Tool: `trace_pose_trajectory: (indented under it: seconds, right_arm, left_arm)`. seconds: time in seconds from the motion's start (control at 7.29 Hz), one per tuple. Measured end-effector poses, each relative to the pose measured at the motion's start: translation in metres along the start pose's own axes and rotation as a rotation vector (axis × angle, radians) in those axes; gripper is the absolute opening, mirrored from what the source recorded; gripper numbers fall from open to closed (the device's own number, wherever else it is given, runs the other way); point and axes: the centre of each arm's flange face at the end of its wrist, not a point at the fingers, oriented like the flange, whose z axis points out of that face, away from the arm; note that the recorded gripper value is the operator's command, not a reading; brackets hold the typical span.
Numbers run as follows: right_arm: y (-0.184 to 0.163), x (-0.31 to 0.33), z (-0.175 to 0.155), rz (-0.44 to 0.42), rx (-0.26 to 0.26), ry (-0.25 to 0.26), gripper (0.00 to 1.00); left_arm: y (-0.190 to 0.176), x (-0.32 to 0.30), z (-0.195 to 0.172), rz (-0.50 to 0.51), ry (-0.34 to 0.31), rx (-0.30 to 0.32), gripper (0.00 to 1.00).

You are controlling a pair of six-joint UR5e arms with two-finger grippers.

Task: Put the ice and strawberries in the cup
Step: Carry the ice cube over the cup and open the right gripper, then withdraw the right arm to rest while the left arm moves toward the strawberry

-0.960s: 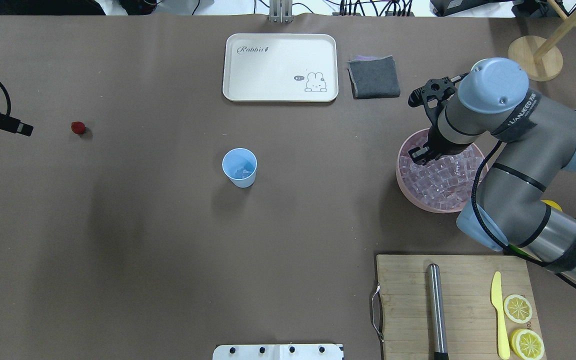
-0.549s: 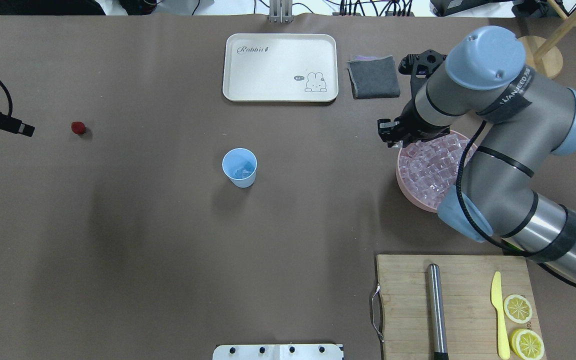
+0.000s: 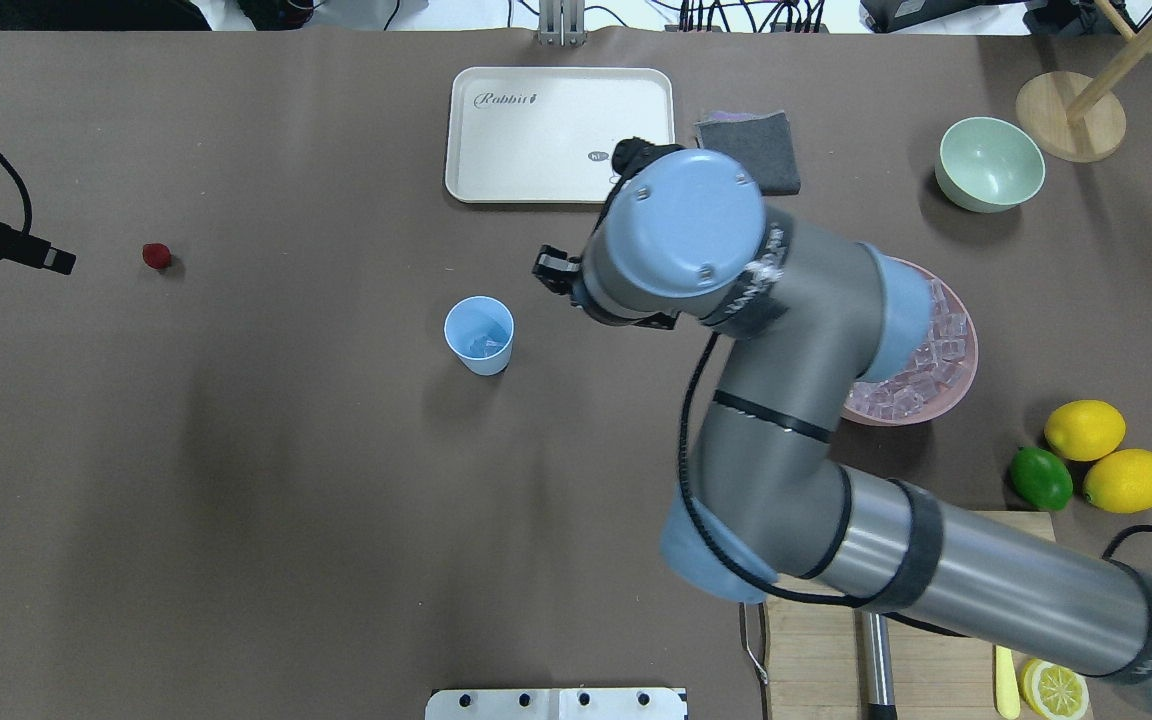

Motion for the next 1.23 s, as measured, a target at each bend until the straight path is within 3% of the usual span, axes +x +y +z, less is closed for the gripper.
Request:
trace_pose_trajectory:
  seconds: [0.41, 0.55, 0.69, 0.96, 1.23]
  right_arm:
    - [0.034, -0.084, 0.038, 0.094, 0.050, 0.041, 0.00]
    - [0.039, -0.089, 0.043, 0.092, 0.055, 0.050, 0.56]
    - [0.042, -0.089, 0.048, 0.087, 0.053, 0.046, 0.99]
    - [0.057, -0.070, 0.066, 0.062, 0.030, -0.005, 1.00]
    - [0.056, -0.061, 0.071, 0.052, 0.008, -0.016, 1.00]
  left_arm:
    - [0.000, 0.000, 0.000, -0.001, 0.000, 0.000, 0.99]
    - [0.000, 0.000, 0.000, -0.001, 0.000, 0.000, 0.99]
    - [0.000, 0.000, 0.000, -0.001, 0.000, -0.001, 0.99]
    - [0.000, 0.000, 0.000, -0.002, 0.000, 0.000, 0.99]
    - [-0.001, 0.001, 0.000, -0.001, 0.001, 0.002, 0.99]
